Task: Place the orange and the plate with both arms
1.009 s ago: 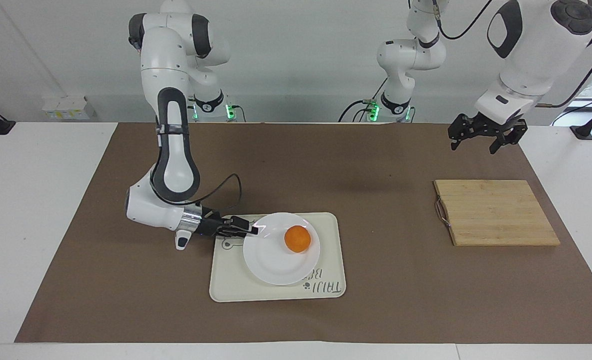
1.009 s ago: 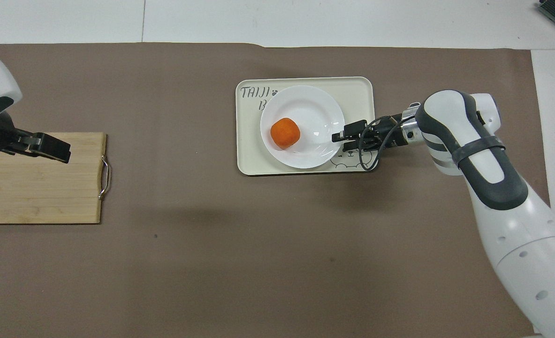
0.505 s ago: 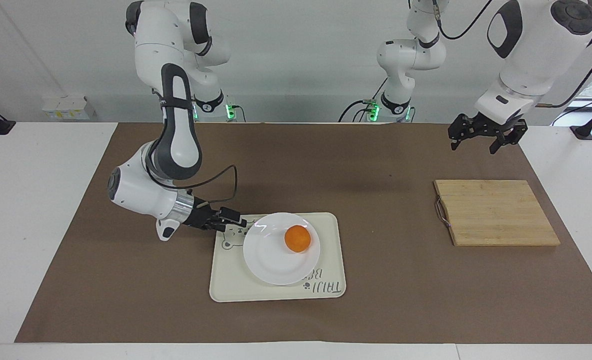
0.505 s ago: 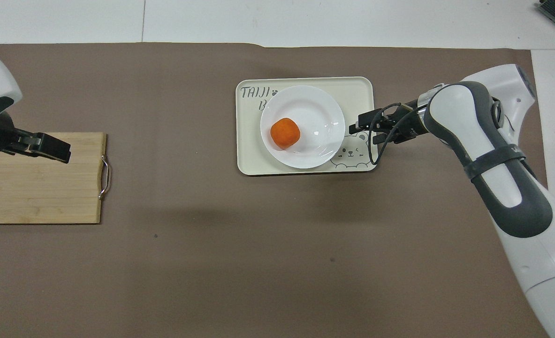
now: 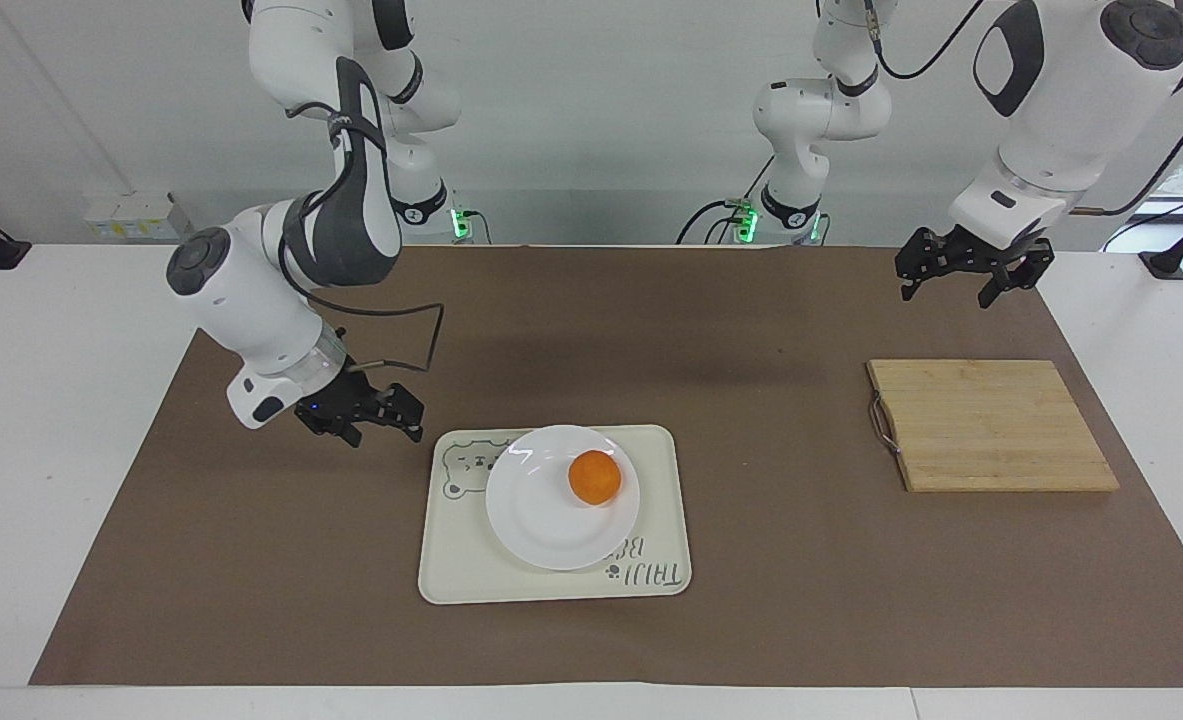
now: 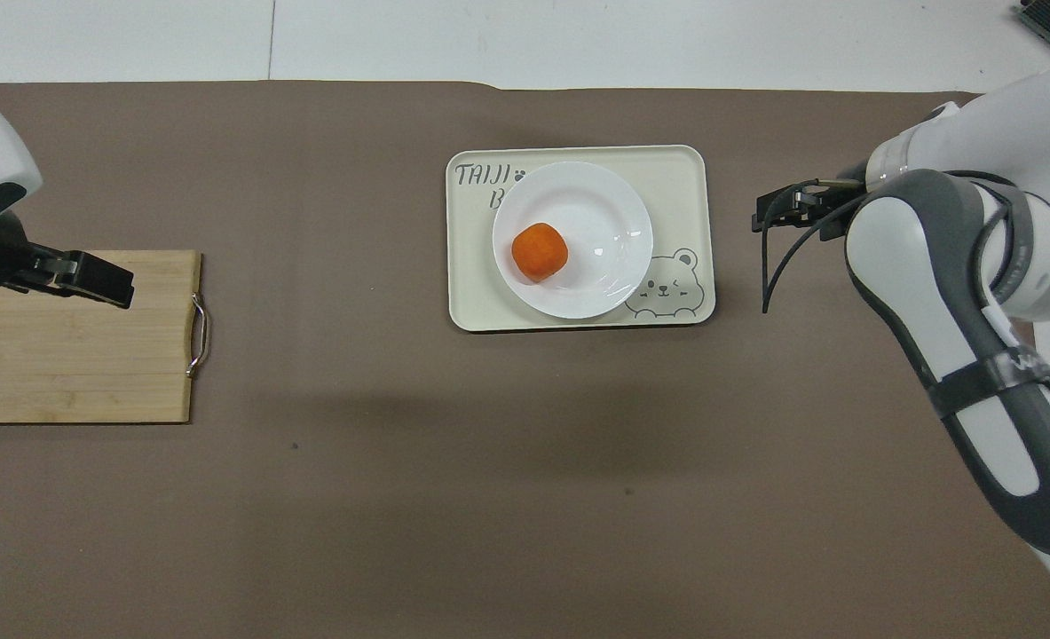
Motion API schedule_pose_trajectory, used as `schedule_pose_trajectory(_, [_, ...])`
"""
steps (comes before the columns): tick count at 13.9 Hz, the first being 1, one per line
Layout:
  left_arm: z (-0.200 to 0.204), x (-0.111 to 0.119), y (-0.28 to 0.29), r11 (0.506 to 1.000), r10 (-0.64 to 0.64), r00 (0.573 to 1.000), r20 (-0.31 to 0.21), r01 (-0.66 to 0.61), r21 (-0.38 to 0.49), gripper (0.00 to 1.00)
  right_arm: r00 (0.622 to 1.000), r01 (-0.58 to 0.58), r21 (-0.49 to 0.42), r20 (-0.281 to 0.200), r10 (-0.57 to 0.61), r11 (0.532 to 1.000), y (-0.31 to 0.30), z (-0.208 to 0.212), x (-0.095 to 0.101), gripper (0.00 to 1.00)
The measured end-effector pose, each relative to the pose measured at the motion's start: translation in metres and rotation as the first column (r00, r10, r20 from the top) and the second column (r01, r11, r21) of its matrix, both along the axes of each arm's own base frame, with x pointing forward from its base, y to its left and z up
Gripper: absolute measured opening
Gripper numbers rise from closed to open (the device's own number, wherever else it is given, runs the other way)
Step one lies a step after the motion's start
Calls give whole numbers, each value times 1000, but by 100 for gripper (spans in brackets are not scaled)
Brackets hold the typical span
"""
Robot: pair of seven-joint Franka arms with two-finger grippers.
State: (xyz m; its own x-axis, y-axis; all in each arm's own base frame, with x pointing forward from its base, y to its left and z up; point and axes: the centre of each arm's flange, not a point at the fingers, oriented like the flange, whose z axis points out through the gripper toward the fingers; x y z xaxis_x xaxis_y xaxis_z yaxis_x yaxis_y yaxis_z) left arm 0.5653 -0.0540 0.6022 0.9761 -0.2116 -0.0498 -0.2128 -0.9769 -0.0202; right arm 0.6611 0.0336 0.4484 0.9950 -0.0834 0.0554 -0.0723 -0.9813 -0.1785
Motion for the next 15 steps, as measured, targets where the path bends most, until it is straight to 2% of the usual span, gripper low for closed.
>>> schedule_pose_trajectory(3, [0,0,0,1000,0,1000,0,0,0,100,999,44,-71,1,-44,997,-24,25,-9,100])
schedule_pose_trajectory(8, [0,0,0,1000,0,1000,0,0,0,100,997,83,-121,11,-82,989,-68,76,-34,100])
schedule_pose_trajectory(12, [0,0,0,1000,0,1000,0,0,0,100,997,71,-150,8,-71,986,-72,133,-70,100])
schedule_pose_trajectory(15, [0,0,0,1000,0,1000,0,0,0,100,998,64,-161,-17,-68,985,-74,161,-95,100])
